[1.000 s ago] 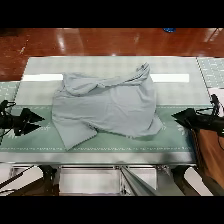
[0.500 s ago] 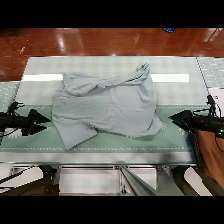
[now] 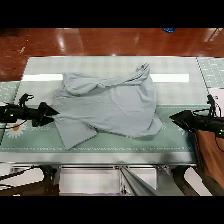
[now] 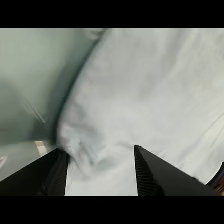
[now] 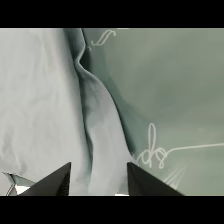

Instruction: Fold the shirts.

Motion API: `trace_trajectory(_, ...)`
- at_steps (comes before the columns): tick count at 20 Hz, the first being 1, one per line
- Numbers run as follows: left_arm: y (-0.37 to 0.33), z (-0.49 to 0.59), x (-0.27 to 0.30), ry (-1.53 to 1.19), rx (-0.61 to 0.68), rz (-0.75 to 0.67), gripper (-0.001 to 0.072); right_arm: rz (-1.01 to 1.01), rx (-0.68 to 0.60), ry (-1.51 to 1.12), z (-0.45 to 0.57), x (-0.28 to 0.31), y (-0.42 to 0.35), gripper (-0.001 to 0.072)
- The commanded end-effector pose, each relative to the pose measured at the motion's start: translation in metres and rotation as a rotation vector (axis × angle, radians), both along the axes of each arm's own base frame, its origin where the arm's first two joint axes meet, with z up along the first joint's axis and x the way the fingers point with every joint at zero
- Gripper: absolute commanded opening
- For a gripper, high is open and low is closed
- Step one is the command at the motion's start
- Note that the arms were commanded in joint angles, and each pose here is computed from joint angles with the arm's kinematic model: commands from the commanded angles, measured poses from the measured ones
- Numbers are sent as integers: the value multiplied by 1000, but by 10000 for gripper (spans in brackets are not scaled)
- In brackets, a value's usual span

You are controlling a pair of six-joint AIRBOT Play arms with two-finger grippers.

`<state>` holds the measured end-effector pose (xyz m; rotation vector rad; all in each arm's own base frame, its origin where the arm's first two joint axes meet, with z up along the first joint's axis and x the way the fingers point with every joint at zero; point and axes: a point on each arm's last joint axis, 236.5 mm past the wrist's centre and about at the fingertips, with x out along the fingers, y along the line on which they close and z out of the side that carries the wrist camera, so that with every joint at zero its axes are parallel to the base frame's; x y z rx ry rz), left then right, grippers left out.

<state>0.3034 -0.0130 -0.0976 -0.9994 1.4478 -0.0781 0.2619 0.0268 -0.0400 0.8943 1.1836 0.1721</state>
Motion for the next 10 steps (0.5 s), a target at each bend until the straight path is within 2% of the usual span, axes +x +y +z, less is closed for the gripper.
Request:
trace_trajectory(1, -15, -4, 12, 4, 1, -47, 458, -2, -6, -3, -1, 1, -1, 407)
trace_trajectory(2, -20, -4, 10, 14, -12, -67, 259, 0, -8, -1, -1, 0, -1, 407)
trace_trajectory(3, -23, -3, 9, 16, -24, -91, 24, 4, -16, 4, -3, -1, -2, 407)
trace_trajectory(6, -24, 3, 11, 9, -30, -106, 19, 22, -62, 120, -20, -25, -9, 407)
trace_trajectory(10, -23, 6, 13, 0, -30, -114, 19, 48, -63, 233, -47, -51, 6, 407)
